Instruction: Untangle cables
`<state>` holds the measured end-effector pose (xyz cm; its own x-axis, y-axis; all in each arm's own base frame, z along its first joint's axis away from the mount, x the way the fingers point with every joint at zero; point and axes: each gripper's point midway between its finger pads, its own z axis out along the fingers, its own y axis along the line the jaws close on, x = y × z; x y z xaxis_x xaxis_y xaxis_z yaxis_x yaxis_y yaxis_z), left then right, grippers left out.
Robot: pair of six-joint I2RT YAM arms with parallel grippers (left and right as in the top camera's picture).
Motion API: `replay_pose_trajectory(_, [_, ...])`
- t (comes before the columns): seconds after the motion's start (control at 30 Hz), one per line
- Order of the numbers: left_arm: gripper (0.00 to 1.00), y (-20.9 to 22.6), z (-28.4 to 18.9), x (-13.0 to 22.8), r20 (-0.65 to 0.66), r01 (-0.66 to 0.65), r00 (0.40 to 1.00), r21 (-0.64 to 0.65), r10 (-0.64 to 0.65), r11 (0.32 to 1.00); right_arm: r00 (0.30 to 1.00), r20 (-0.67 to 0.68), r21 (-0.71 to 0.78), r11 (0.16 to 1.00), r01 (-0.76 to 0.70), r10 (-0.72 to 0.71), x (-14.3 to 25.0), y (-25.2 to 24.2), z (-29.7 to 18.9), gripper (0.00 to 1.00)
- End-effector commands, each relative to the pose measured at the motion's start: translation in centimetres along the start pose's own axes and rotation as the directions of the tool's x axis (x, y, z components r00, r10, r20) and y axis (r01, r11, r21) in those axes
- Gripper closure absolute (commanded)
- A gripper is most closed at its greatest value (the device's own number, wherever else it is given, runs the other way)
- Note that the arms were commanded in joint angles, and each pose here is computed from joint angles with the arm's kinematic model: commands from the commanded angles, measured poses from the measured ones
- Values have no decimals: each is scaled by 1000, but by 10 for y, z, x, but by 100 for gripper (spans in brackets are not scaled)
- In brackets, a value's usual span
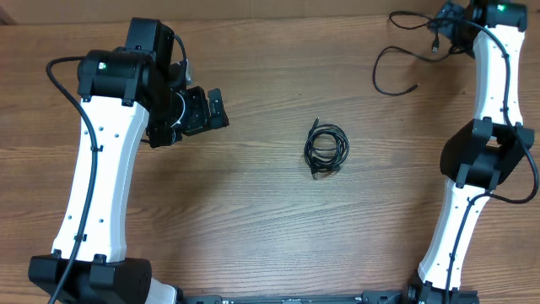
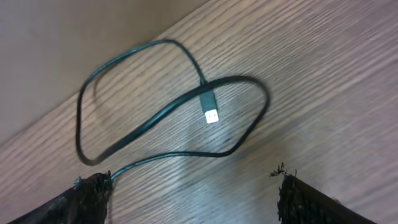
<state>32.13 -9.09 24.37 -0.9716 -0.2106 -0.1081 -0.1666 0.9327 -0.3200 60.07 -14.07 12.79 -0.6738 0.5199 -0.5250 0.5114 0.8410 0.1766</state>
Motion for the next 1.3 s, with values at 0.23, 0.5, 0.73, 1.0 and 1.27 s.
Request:
replay_pose_trajectory(0.23, [0,-7,-8,2,23,-26,999,22,26,999,998,67,-161,987,15,-4,-13,28,14,14])
replay_pose_trajectory(0.5, [1,-7,-8,2,23,-26,999,22,26,999,984,143,-211,975,-72,104,-36,37,14,17])
replay_pose_trajectory(0.73, [1,-7,-8,2,23,-26,999,22,26,999,986,127,-206,975,-83,110,-28,34,38,17])
replay_pose_trajectory(1.0, [0,-7,-8,2,23,-26,999,22,26,999,976,144,-225,966,-126,160,-33,36,44,40])
replay_pose_trajectory(1.27, [0,-7,-8,2,23,-26,999,22,26,999,969,177,-175,975,-139,170,-40,23,42,88])
